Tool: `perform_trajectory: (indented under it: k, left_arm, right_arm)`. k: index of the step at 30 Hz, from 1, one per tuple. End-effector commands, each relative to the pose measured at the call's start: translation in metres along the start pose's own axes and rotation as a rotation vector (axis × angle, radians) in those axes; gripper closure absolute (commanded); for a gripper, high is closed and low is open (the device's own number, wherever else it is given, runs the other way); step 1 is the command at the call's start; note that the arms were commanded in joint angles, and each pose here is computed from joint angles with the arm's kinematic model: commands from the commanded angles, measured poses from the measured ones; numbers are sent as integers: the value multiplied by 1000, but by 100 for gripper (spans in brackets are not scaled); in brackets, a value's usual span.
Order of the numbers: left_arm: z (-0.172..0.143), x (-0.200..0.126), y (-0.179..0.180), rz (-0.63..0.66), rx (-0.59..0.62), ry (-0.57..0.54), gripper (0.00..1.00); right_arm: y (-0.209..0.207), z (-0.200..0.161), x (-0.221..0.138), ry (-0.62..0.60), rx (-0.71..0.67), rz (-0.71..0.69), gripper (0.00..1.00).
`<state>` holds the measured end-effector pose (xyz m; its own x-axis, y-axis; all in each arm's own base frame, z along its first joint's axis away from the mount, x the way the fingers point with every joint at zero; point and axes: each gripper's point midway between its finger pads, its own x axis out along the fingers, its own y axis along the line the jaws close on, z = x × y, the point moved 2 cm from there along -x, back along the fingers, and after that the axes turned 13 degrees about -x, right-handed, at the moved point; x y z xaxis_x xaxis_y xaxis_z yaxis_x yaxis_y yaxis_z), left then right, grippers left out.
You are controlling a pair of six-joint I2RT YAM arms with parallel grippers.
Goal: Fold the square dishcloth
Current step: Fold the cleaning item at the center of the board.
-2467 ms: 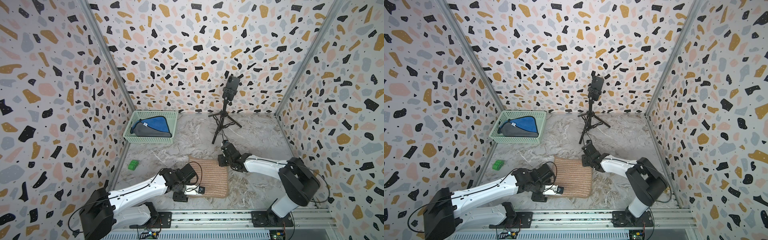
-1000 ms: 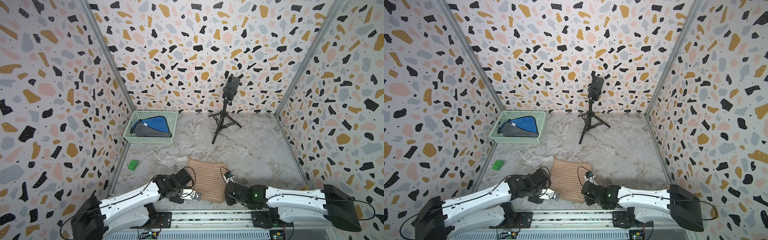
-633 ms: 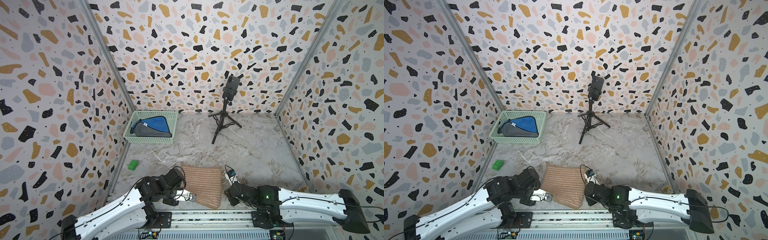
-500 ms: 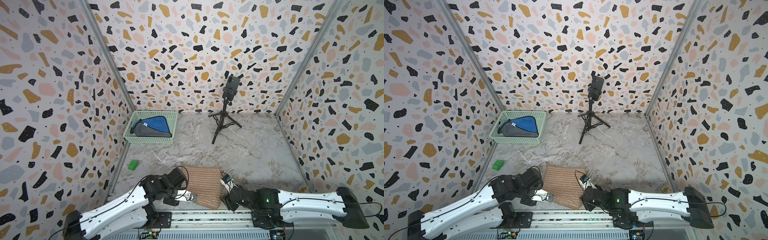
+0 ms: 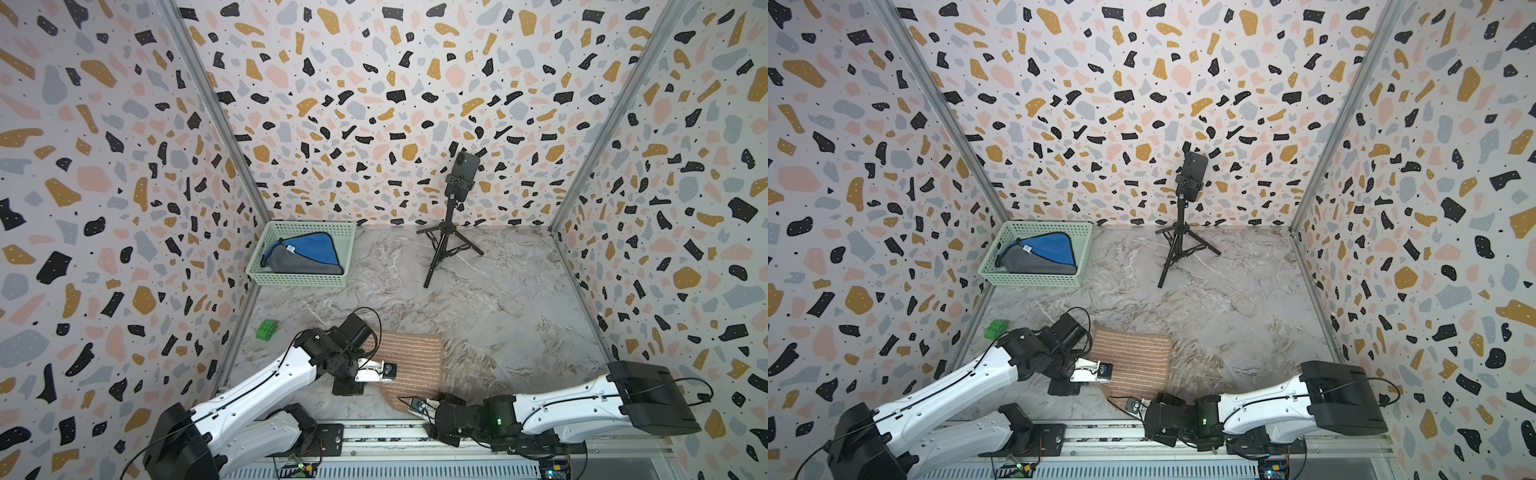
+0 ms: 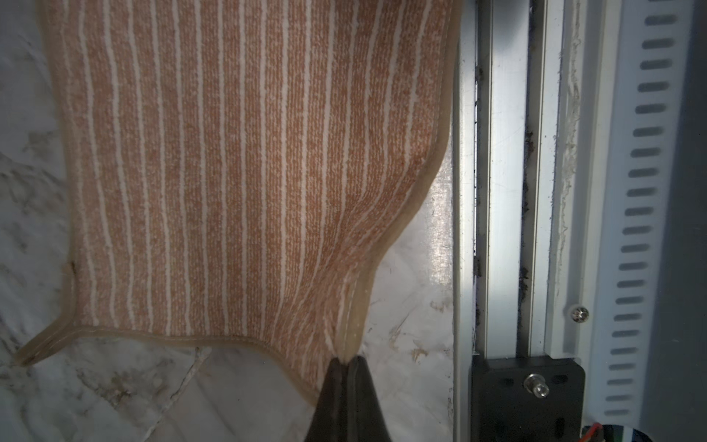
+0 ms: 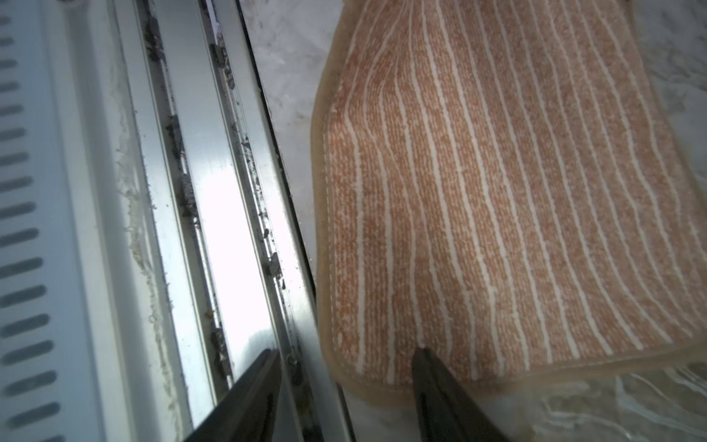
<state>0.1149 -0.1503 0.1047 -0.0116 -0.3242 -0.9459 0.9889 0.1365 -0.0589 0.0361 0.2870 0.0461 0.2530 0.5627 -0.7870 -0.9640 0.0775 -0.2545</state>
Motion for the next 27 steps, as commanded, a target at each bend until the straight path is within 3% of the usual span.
perform_trajectory:
  k: [1, 4, 10, 20, 27]
  left_arm:
    - [5, -4, -2, -24, 7, -27, 100]
    - [3, -4, -1, -16, 5, -22, 100]
    - [-1, -7, 0, 10, 13, -7, 100]
    - [-6, -34, -8, 82, 29, -52, 100]
    - [3, -37, 32, 221, -29, -49, 100]
  right_arm:
    - [-4, 16, 6, -34, -18, -36, 45]
    - [-7, 11, 11, -10, 7, -64, 60]
    - [-22, 12, -8, -49, 57, -134, 100]
    - [-34, 24, -43, -118, 138, -115, 100]
    - [-54, 24, -47, -114, 297, 11, 100]
